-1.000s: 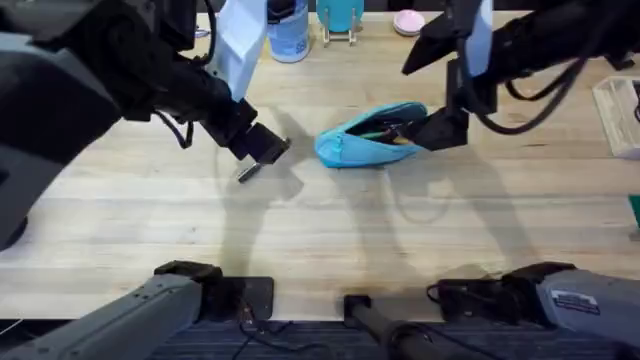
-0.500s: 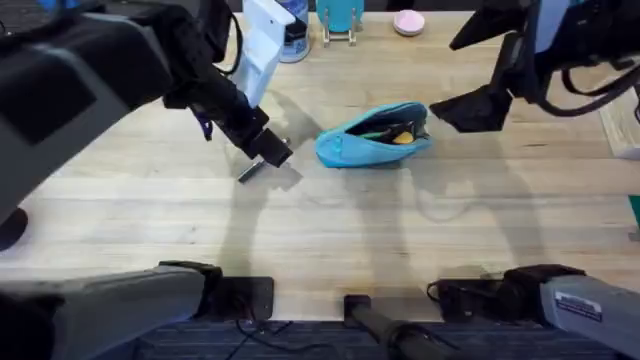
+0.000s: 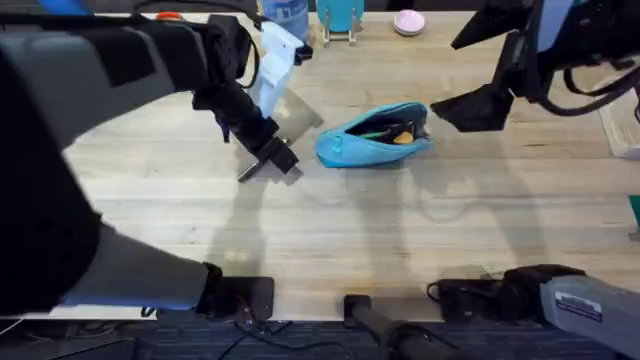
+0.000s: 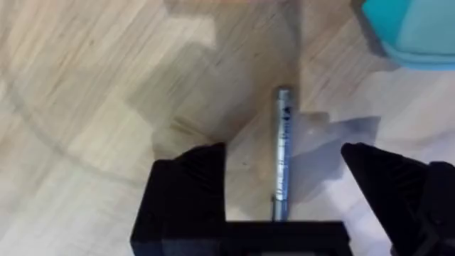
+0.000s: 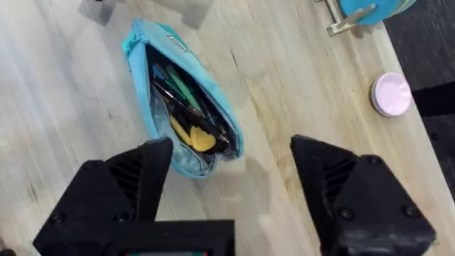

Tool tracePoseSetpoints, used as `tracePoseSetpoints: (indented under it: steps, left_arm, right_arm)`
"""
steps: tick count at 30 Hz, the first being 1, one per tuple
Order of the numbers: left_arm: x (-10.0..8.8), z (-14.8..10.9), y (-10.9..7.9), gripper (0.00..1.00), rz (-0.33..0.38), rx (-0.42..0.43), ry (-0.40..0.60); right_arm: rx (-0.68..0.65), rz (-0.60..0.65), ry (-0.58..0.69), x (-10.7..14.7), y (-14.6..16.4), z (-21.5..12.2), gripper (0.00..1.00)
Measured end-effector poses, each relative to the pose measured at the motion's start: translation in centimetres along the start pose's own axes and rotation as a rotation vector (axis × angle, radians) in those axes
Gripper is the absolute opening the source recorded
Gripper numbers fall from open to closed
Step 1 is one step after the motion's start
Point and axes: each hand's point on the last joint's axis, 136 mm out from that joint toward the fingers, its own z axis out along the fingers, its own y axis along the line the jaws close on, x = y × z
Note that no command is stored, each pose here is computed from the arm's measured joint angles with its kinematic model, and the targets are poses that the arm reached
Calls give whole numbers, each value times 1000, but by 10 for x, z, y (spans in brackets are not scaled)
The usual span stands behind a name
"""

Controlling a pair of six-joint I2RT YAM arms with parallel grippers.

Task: Unzip the bag, pick up the pens from the table one at a time and place them inside, then zip the bag closed.

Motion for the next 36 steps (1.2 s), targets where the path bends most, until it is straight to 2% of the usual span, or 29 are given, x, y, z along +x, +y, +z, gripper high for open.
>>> tracePoseSetpoints:
  steps: [9, 12, 20, 28, 33, 36]
  left_arm:
    - [-3, 5, 6, 992, -4, 12, 33]
    - [-2, 5, 8, 929, -5, 8, 45]
    - [1, 5, 10, 850, -5, -3, 71]
    - [2, 6, 21, 487, -27, -51, 88]
    - [7, 5, 20, 216, -87, -56, 110]
    - [8, 5, 18, 110, -124, -51, 113]
  right_arm:
    - [1, -1, -1, 0, 0, 0, 998]
    - [2, -1, -1, 0, 0, 0, 998]
    - [1, -1, -1, 0, 0, 0, 997]
    - [1, -1, -1, 0, 0, 0, 998]
    - [2, -1, -1, 0, 0, 0, 997]
    - [2, -1, -1, 0, 0, 0, 997]
